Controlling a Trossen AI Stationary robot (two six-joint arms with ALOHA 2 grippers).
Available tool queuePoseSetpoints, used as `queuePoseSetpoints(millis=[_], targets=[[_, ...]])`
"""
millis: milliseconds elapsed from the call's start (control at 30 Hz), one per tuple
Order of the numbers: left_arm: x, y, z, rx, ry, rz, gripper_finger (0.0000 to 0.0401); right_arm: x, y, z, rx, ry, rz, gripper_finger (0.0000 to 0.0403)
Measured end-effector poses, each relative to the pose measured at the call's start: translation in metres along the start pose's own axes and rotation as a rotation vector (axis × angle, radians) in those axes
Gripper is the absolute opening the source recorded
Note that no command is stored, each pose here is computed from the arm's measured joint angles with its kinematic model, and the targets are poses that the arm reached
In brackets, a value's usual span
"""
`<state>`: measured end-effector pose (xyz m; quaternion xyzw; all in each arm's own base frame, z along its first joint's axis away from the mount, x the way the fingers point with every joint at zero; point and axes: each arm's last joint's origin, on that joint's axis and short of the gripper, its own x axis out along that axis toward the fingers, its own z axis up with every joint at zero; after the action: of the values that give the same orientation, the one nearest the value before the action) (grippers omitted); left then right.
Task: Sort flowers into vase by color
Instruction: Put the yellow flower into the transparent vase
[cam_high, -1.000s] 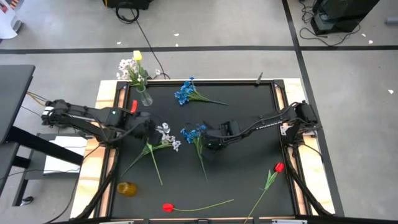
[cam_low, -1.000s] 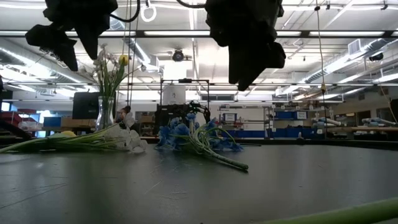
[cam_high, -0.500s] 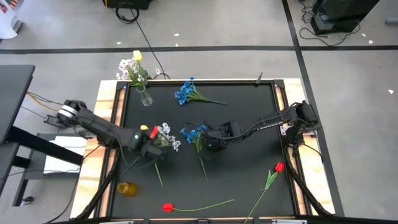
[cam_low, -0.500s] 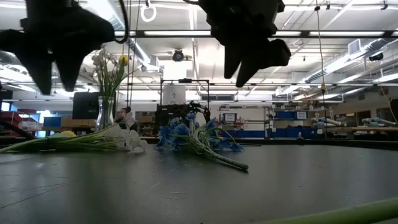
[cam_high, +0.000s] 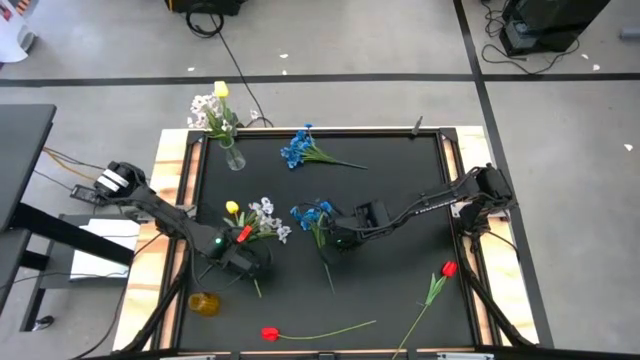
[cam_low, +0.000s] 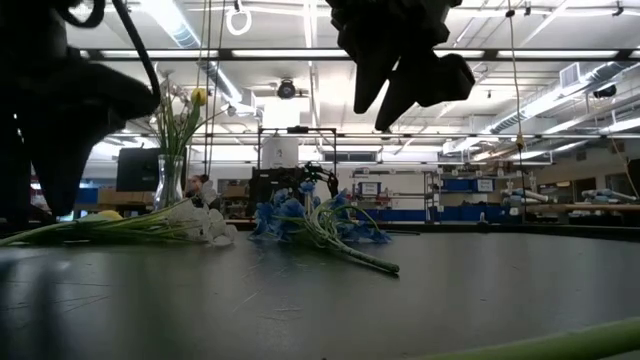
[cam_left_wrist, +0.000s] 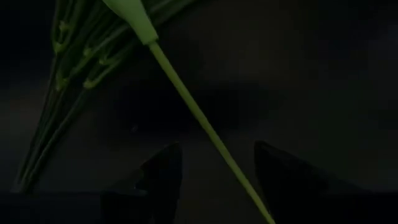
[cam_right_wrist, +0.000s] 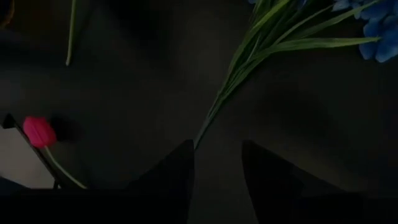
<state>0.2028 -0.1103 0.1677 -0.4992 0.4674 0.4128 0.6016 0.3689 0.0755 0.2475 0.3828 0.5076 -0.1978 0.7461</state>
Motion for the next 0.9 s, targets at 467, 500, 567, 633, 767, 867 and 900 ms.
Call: queuePoseSetpoints(millis=[467, 500, 567, 633, 767, 867, 900], targets=[[0.01, 0.003, 0.005, -0.031, -0.09, -0.007, 0.0146, 0.0, 0.006, -0.006, -0.007, 0.013, 0.03, 0.0144], [0.012, 0.002, 0.006, -0.033, -0.096, 0.0, 0.0134, 0.0, 0.006, -0.006, -0.003, 0.012, 0.032, 0.0144], [0.016, 0.002, 0.007, -0.025, -0.103, 0.018, 0.0112, 0.0, 0.006, -0.006, 0.007, 0.017, 0.037, 0.0144], [0.019, 0.001, 0.008, -0.019, -0.108, 0.029, 0.0096, 0.0, 0.007, -0.007, 0.007, 0.031, 0.048, 0.0144], [0.022, -0.001, 0.01, 0.003, -0.11, 0.03, 0.0078, 0.0, 0.007, -0.007, 0.007, 0.048, 0.056, 0.0144], [0.022, -0.002, 0.011, 0.033, -0.108, 0.024, 0.0065, 0.0, 0.007, -0.007, 0.007, 0.055, 0.06, 0.0144], [0.022, -0.003, 0.01, 0.037, -0.105, 0.02, 0.0059, 0.0, 0.007, -0.007, 0.007, 0.056, 0.062, 0.0144]])
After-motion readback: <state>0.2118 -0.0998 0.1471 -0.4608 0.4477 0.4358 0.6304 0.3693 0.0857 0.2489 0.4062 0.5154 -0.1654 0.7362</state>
